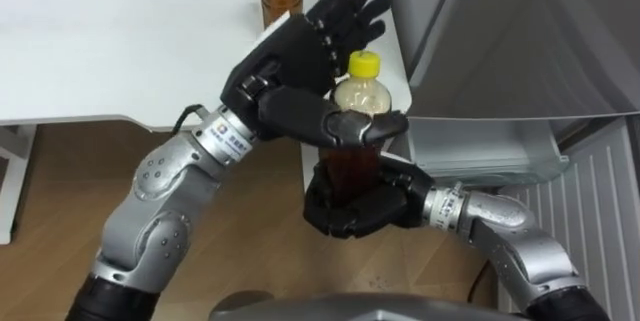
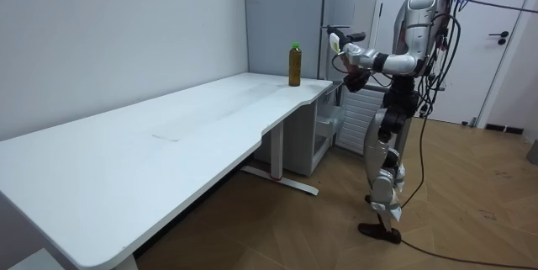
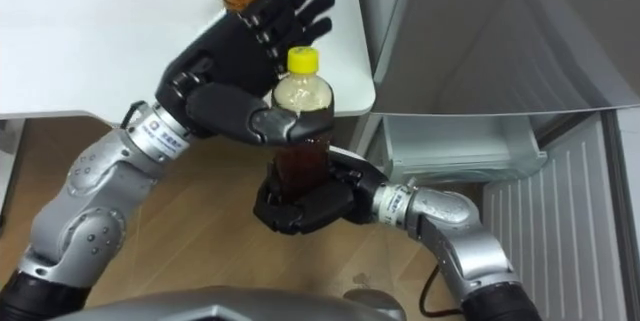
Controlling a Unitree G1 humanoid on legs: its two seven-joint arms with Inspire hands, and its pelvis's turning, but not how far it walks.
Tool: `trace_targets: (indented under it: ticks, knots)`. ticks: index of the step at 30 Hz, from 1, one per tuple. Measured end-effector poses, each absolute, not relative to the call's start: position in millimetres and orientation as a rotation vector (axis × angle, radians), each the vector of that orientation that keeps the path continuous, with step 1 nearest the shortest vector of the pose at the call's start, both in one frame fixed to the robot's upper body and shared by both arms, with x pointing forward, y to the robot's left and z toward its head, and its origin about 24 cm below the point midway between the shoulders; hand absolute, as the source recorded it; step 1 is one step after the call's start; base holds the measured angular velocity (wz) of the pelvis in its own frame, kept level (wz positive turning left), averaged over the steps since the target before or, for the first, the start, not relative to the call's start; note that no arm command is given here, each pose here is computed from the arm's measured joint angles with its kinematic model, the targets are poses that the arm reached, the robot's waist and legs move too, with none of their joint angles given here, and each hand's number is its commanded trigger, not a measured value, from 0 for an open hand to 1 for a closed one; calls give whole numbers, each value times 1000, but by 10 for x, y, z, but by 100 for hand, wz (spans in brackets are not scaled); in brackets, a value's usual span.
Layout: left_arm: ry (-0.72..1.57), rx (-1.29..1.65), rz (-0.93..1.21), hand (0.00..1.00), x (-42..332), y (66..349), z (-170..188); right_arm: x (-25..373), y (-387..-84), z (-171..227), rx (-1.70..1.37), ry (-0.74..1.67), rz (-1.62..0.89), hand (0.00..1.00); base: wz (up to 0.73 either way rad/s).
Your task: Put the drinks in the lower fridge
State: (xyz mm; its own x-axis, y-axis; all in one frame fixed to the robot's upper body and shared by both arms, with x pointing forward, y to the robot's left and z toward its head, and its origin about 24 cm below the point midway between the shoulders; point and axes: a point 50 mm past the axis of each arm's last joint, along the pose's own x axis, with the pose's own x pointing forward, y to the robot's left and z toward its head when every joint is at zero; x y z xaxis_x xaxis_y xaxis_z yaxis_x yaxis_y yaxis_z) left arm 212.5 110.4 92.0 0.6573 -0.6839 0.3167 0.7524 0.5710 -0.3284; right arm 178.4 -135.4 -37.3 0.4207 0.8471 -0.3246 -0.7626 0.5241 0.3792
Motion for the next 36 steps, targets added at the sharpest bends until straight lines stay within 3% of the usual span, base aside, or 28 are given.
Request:
trace_targets:
  ticks: [12, 24, 30, 36]
  knots:
    - [-482, -481, -820, 0, 2042, 1363, 1500, 1608, -1573, -480, 159, 588, 931, 100, -1]
    - [-830, -454, -647, 0, 1924, 1895, 2012, 1404, -1821, -547, 185, 636, 822, 100, 1]
    - [-1014, -452, -418, 0, 1808, 2323, 2243, 1294, -1982, -548, 196, 635, 734, 100, 1]
    - [-1024, -204, 193, 0, 1565, 2722, 2221, 1118, -2027, -605, 137, 681, 677, 100, 0]
